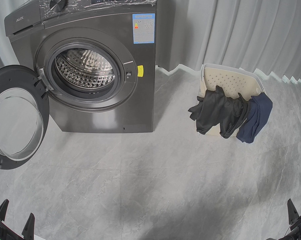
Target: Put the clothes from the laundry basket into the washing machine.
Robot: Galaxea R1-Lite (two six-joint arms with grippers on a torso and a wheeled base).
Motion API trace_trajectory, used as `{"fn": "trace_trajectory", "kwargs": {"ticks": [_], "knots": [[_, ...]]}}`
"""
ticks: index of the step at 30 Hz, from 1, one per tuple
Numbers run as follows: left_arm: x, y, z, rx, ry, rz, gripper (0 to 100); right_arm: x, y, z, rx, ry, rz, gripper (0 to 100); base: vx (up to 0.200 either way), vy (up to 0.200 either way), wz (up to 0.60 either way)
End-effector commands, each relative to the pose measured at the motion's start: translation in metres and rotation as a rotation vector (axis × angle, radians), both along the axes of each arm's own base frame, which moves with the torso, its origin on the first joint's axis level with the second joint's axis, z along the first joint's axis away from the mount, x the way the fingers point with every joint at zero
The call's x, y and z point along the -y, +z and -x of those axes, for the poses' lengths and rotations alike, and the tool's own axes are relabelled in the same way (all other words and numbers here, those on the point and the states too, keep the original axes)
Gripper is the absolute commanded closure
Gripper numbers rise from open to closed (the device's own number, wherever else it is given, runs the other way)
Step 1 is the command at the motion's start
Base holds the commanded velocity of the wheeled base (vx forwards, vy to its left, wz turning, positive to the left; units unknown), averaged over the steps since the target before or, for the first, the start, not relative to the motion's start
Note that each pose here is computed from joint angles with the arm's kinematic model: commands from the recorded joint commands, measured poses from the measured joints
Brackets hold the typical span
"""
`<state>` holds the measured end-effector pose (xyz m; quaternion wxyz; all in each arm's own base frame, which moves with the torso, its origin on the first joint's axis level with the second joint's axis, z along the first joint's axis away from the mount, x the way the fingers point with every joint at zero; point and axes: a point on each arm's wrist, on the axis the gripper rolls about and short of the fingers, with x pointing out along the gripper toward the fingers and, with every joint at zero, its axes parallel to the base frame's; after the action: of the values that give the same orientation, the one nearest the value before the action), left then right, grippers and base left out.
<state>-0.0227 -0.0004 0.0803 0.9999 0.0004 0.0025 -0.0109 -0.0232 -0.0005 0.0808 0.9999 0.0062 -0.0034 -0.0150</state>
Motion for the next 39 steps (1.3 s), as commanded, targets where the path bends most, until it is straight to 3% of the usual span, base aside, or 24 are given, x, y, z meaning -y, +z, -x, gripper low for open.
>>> {"fn": "trace_trajectory", "kwargs": {"ticks": [1, 21, 33, 39], "knots": [[0.0000, -0.0048, 0.0001, 0.000, 0.000, 0.001, 0, 0.0000, -0.0051, -0.0004, -0.005, -0.001, 0.000, 0, 0.000, -0.200, 0.00], [0.0000, -0.0048, 0.0001, 0.000, 0.000, 0.002, 0, 0.0000, -0.0051, -0.0004, -0.005, -0.001, 0.000, 0, 0.000, -0.200, 0.00], [0.0000, -0.0050, 0.0001, -0.001, 0.000, 0.002, 0, 0.0000, -0.0051, -0.0004, -0.005, -0.001, 0.000, 0, 0.000, 0.000, 0.00], [0.0000, -0.0050, 0.0001, -0.001, 0.000, 0.002, 0, 0.0000, -0.0051, -0.0004, -0.005, -0.001, 0.000, 0, 0.000, -0.200, 0.00]]}}
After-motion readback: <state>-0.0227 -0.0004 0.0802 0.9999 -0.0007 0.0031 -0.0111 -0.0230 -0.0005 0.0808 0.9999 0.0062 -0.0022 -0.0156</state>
